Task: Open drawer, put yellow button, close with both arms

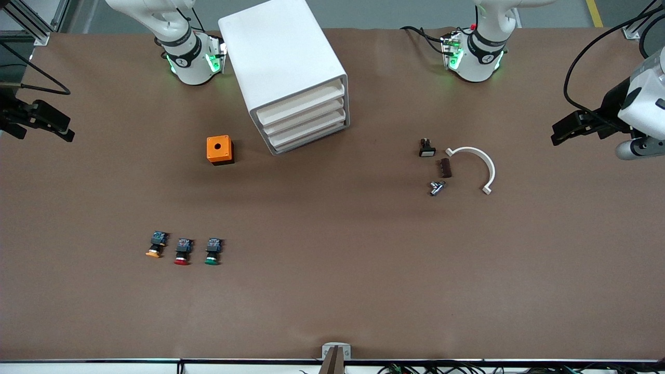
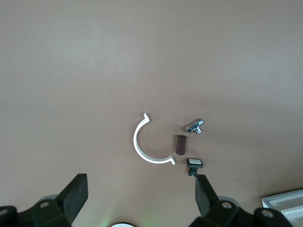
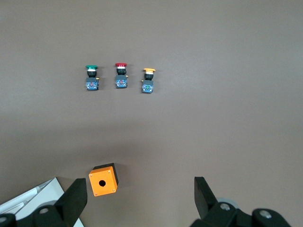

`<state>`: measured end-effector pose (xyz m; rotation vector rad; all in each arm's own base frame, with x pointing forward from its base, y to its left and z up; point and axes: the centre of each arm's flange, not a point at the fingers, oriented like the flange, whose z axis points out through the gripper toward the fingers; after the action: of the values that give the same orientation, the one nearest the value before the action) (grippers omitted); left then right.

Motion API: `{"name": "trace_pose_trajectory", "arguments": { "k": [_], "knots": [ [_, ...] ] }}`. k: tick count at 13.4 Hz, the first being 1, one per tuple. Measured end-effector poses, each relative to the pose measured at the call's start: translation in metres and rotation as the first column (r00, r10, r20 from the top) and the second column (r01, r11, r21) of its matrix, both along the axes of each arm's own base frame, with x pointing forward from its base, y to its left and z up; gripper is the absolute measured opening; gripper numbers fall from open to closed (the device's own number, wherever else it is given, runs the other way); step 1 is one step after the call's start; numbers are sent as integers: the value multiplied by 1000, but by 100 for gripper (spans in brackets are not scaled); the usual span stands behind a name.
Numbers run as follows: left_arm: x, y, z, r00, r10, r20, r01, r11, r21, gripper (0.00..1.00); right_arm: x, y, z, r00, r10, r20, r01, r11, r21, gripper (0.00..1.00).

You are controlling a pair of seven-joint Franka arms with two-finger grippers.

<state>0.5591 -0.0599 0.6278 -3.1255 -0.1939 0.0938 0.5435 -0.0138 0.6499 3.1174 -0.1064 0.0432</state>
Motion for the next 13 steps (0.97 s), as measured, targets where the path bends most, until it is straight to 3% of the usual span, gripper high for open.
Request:
{"name": "trace_pose_trajectory", "arguments": {
  "k": [6,13],
  "knots": [
    [1,0,-4,1000,0,-10,0,1000,0,100,1,0,1,1000,0,12,0,1000,0,100],
    [45,-22,-104,989,42,-145,-41,999,8,100,1,0,1,1000,0,12,0,1000,0,100]
  ]
}}
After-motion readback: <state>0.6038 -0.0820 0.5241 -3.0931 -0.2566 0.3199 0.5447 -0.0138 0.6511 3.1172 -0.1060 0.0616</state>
